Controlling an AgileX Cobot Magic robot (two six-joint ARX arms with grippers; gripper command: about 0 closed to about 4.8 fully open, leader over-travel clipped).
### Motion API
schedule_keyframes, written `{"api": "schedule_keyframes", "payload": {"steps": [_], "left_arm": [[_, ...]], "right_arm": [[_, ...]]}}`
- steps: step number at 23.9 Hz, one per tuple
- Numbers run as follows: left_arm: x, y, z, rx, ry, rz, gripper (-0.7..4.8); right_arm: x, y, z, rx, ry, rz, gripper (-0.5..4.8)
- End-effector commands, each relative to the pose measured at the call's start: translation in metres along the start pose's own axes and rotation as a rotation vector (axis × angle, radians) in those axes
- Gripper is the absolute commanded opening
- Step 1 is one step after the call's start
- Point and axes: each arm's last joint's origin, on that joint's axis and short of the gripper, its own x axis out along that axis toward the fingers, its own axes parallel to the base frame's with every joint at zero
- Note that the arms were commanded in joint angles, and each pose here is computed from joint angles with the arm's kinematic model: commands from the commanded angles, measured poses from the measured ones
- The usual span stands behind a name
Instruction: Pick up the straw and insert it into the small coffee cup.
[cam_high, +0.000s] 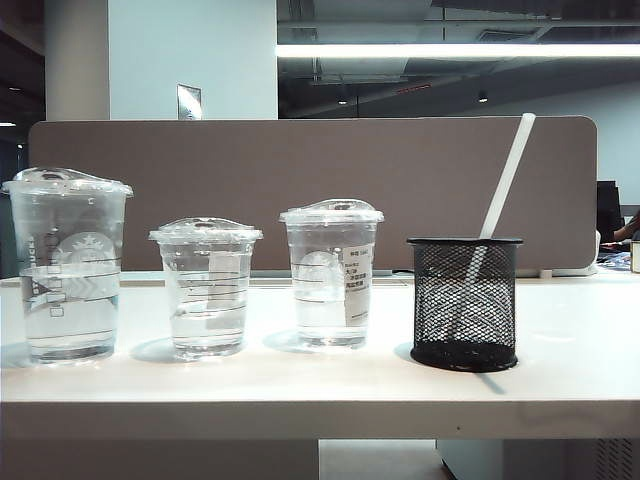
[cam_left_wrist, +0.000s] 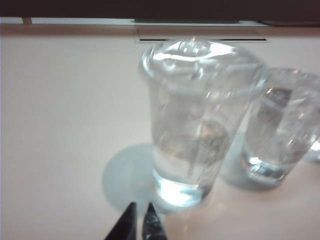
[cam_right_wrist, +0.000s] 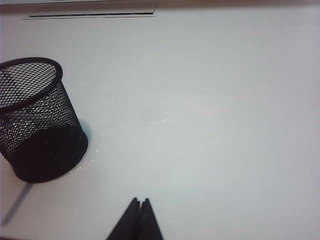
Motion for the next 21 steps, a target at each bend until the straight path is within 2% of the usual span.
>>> {"api": "schedule_keyframes", "payload": {"steps": [1,2,3,4,5,8,15,16,21], "left_arm": [[-0.018,-0.007,0.055,0.032,-0.205,-0.047,0.22],[-0.026,-0.009,0.07,0.038,-0.241,-0.063,0.22],[-0.044,-0.013,0.101,0.052,-0.299,-0.097,0.22],[-0.057,-0.016,0.119,0.068,-0.318,-0.119,0.22],[-0.087,-0.019,0.146,0.086,-0.323,-0.161,0.22],[-0.134,-0.018,0.171,0.083,-0.285,-0.23,0.22],[-0.222,-0.006,0.185,0.056,-0.196,-0.426,0.22],[-0.241,-0.003,0.183,0.057,-0.175,-0.439,0.22],[-0.275,0.003,0.182,0.058,-0.198,-0.438,0.22]], "right_arm": [[0.0,0.0,-0.001,0.001,0.011,-0.003,0.0],[0.0,0.0,-0.001,0.001,0.011,-0.003,0.0],[0.0,0.0,-0.001,0.001,0.011,-0.003,0.0],[0.0,0.0,-0.001,0.001,0.011,-0.003,0.0],[0.0,0.0,-0.001,0.001,0.011,-0.003,0.0],[0.0,0.0,-0.001,0.001,0.011,-0.003,0.0],[0.0,0.0,-0.001,0.001,0.011,-0.003,0.0],[0.0,0.0,-0.001,0.002,0.011,-0.003,0.0],[0.0,0.0,-0.001,0.002,0.011,-0.003,0.0]]}}
